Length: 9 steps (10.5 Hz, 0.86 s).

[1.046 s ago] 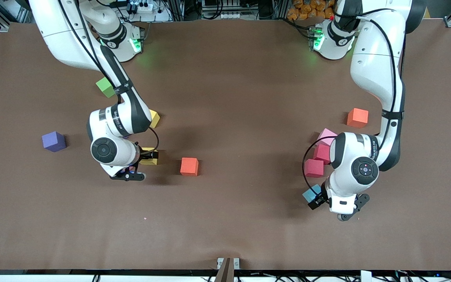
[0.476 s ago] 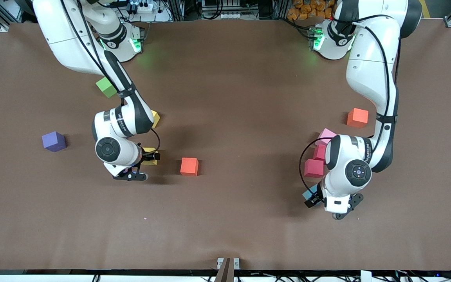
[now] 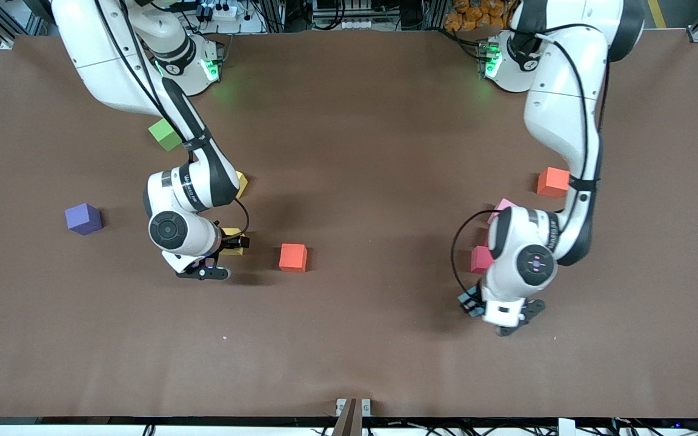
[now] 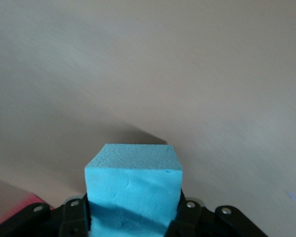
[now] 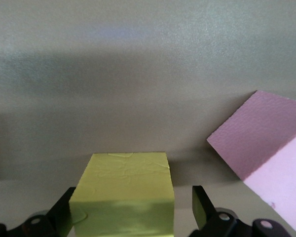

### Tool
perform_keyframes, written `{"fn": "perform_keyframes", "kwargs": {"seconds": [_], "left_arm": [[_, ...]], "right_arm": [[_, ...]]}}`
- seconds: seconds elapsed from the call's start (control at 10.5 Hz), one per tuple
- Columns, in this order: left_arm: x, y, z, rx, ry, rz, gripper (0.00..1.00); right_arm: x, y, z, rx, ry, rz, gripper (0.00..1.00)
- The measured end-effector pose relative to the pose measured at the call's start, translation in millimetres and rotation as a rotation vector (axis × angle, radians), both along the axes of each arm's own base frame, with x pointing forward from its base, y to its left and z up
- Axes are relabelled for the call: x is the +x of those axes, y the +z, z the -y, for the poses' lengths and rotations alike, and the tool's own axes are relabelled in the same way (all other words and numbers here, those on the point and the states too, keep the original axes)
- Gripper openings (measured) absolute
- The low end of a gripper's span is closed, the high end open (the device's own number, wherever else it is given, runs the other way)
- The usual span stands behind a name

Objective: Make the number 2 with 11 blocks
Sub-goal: 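Grasp and lift the cyan cube and the yellow cube with both grippers, then carry both cubes to the table centre and set them side by side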

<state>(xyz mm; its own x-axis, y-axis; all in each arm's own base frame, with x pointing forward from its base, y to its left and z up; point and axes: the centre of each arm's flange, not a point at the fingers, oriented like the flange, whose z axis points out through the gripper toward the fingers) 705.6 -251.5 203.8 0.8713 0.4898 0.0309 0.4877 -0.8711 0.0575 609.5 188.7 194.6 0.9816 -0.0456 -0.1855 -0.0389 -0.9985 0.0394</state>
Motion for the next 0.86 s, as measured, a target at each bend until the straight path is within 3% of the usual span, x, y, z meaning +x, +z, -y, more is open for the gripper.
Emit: {"fn": "perform_keyframes", "kwargs": {"seconds": [0.19, 0.29, 0.57, 0.86], "left_arm": [[-30, 19, 79, -0.014, -0.111, 0.005, 0.56], [-55, 31, 121, -0.024, -0.160, -0.026, 0.56], [-147, 57, 205, -0.062, -0.185, -0.163, 0.56], [-254, 47, 244, -0.046, -0.245, -0.273, 0.56]], "right_arm": [[0, -1, 0, 0.000, 0.000, 0.000, 1.00], [0, -2, 0, 0.000, -0.001, 0.002, 1.00], [0, -4, -1, 0.003, 0.000, 0.010, 1.00], [-2, -7, 0, 0.008, 0.000, 0.031, 1.00]]}}
